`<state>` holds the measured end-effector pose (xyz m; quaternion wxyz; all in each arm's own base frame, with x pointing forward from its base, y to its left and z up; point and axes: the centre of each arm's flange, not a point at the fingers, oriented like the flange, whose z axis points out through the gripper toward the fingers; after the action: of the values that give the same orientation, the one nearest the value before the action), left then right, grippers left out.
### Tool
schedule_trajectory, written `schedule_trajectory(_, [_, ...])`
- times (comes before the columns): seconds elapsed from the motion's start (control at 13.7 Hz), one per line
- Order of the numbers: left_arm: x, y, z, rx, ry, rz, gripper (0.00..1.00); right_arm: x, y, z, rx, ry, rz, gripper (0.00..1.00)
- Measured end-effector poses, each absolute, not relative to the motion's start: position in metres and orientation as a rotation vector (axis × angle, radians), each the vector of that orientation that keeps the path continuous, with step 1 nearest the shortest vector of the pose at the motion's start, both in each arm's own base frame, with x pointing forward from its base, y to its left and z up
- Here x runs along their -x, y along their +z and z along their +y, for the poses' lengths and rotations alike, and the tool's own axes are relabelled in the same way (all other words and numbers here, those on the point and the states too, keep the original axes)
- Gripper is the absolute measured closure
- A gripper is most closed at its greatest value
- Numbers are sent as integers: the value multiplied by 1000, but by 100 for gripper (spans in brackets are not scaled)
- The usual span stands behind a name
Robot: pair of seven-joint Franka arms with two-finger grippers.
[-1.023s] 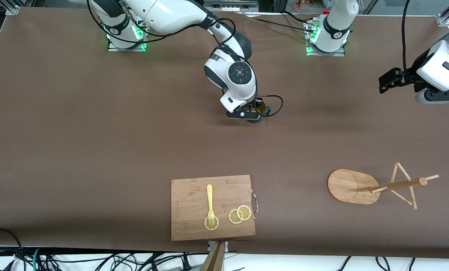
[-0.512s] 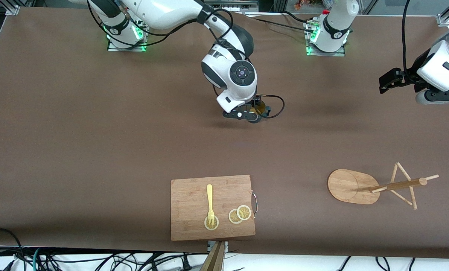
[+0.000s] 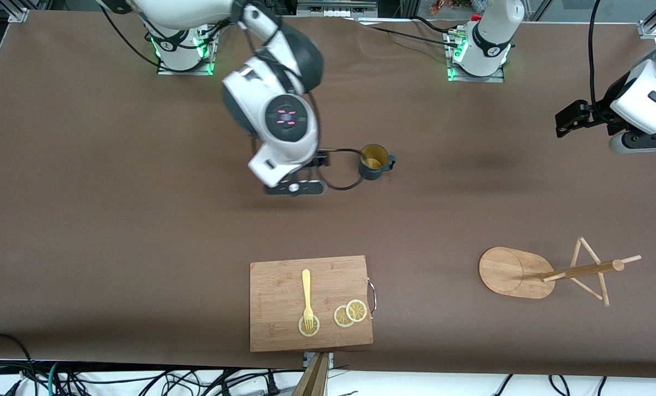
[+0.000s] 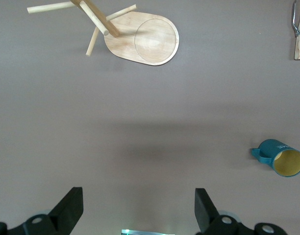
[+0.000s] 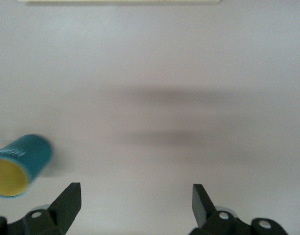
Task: Pass cup and hang on rack
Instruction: 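Carry the teal mug with the right gripper toward the table middle, then release the mug and withdraw the right gripper to rest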
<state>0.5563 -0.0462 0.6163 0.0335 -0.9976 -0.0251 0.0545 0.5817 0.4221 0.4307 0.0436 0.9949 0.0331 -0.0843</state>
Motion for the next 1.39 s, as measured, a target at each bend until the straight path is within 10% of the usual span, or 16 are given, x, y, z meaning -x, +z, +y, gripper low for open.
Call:
schedule_trajectory(0.8, [-556,614,-51,3068,178,-64,0,-653,584,143,-3013,-42,192,0])
schedule_trajectory(1.39, [-555,611,-51,3064,210,-64,0,-587,626,38,-3079,-147,31,0])
